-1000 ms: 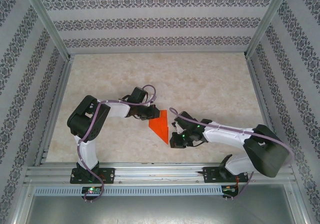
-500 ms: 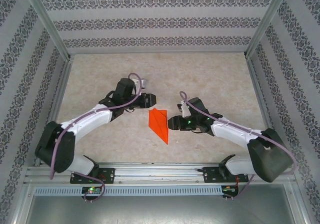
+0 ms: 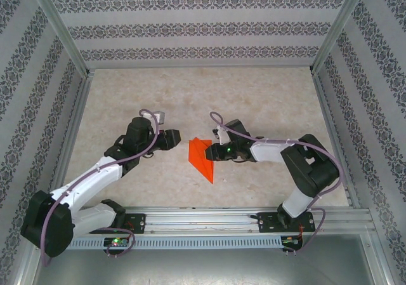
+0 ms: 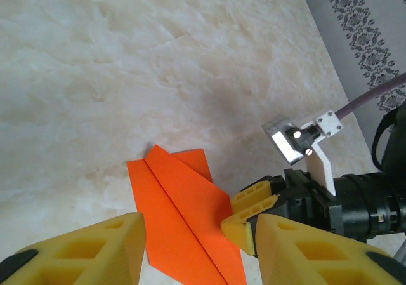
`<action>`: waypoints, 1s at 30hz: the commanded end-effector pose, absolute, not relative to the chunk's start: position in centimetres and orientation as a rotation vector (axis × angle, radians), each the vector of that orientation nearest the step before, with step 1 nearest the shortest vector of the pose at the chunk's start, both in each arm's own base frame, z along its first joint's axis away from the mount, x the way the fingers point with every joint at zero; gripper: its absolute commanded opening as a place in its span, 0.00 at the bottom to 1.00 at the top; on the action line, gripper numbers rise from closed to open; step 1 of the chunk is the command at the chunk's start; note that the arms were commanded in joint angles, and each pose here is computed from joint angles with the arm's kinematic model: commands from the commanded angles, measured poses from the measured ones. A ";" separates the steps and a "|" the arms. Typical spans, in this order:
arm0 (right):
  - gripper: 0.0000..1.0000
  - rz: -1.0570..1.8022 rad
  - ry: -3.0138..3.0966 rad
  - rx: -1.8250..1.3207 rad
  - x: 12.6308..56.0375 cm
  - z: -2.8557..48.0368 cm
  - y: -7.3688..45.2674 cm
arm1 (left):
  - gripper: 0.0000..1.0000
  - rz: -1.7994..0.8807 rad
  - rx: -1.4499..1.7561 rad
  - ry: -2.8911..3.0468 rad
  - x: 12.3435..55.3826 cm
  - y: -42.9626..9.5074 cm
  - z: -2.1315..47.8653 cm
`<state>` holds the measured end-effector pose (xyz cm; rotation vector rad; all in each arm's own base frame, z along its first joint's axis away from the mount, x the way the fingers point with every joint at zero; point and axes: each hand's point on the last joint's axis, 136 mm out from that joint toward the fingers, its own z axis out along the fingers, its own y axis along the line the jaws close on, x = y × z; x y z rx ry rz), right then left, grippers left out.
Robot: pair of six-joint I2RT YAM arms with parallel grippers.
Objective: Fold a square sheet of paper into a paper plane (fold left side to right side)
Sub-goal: Turn over the paper at the center of the table.
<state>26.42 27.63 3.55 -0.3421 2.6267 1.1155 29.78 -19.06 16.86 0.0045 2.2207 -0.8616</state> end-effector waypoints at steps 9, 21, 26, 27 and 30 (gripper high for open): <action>0.00 1.201 2.389 -0.401 28.0 9.9 27.6 | 0.54 -0.909 0.000 2.054 29.1 -17.9 21.6; 0.00 1.349 1.755 -0.554 27.0 26.7 25.0 | 0.72 -1.385 0.309 1.635 25.1 -22.0 34.1; 0.00 1.439 1.591 -0.626 24.7 31.1 25.1 | 0.67 -1.548 0.425 1.540 23.9 -23.7 37.1; 0.00 1.457 1.578 -0.632 24.4 31.6 25.2 | 0.67 -1.561 0.436 1.540 23.9 -23.9 37.1; 0.00 1.494 1.545 -0.664 23.2 32.7 25.7 | 0.65 -1.578 0.461 1.557 24.0 -24.7 36.8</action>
